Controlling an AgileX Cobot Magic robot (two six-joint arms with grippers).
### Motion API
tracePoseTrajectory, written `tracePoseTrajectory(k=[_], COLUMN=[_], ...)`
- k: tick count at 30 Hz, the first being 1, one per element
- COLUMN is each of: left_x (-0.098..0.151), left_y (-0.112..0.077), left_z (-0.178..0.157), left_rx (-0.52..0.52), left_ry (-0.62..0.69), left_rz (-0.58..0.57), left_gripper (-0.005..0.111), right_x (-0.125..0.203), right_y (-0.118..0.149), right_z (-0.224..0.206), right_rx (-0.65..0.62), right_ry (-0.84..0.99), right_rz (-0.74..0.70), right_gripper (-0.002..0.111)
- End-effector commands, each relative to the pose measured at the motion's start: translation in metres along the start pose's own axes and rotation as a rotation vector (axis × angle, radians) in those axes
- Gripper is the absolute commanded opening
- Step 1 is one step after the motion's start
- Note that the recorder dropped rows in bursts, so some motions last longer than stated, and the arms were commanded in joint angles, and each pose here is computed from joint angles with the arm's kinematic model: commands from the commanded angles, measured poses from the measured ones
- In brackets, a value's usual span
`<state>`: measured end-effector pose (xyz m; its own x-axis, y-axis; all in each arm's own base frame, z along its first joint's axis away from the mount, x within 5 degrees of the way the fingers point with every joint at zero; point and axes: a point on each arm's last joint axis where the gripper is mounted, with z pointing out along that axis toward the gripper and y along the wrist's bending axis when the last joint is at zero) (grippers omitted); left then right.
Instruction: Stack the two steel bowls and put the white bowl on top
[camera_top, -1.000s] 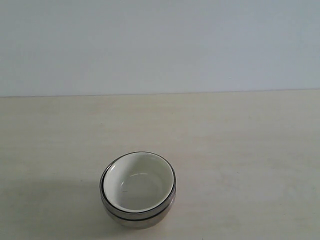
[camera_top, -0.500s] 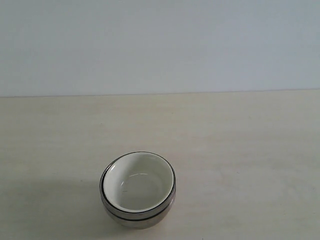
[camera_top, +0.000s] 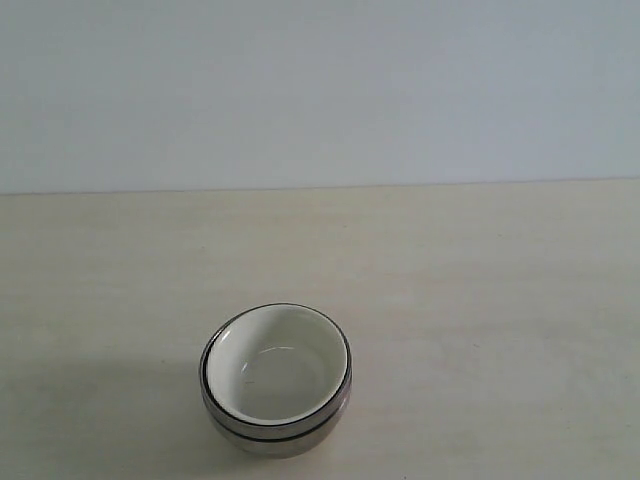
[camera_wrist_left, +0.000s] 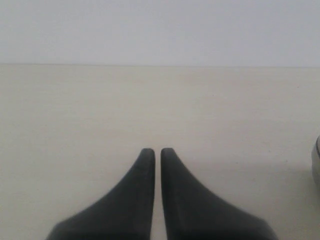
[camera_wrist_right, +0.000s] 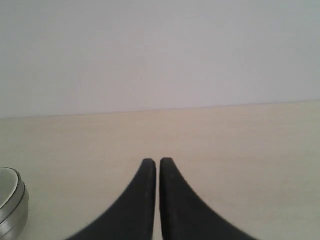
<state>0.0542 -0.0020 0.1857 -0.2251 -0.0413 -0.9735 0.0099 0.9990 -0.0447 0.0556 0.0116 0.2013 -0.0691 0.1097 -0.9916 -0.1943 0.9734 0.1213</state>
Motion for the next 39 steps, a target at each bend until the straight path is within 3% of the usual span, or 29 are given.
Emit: tracePoseTrajectory(k=[1, 15, 27, 33, 39], left_x=[0.0, 0.0, 0.0, 0.0, 0.0], left_y=[0.0, 0.0, 0.0, 0.0, 0.0], left_z=[0.0, 0.0, 0.0, 0.0, 0.0], left_rx=[0.005, 0.005, 0.005, 0.005, 0.005], left_ry=[-0.007, -0.007, -0.007, -0.007, -0.007], left_rz=[-0.004, -0.004, -0.004, -0.004, -0.004], left_gripper=[0.004, 0.004, 0.004, 0.004, 0.004], right_x=[0.0, 0.002, 0.002, 0.015, 0.018], right_y=[0.001, 0.001, 0.0, 0.0, 0.0], right_z=[0.0, 0.0, 0.0, -0.002, -0.002], right_rx=[-0.004, -0.004, -0.002, -0.009, -0.008], right_ry=[-0.002, 0.014, 0.014, 0.168, 0.199], right_rz=[-0.033, -0.001, -0.069, -0.178, -0.122], right_gripper=[0.0, 0.0, 0.0, 0.0, 0.0])
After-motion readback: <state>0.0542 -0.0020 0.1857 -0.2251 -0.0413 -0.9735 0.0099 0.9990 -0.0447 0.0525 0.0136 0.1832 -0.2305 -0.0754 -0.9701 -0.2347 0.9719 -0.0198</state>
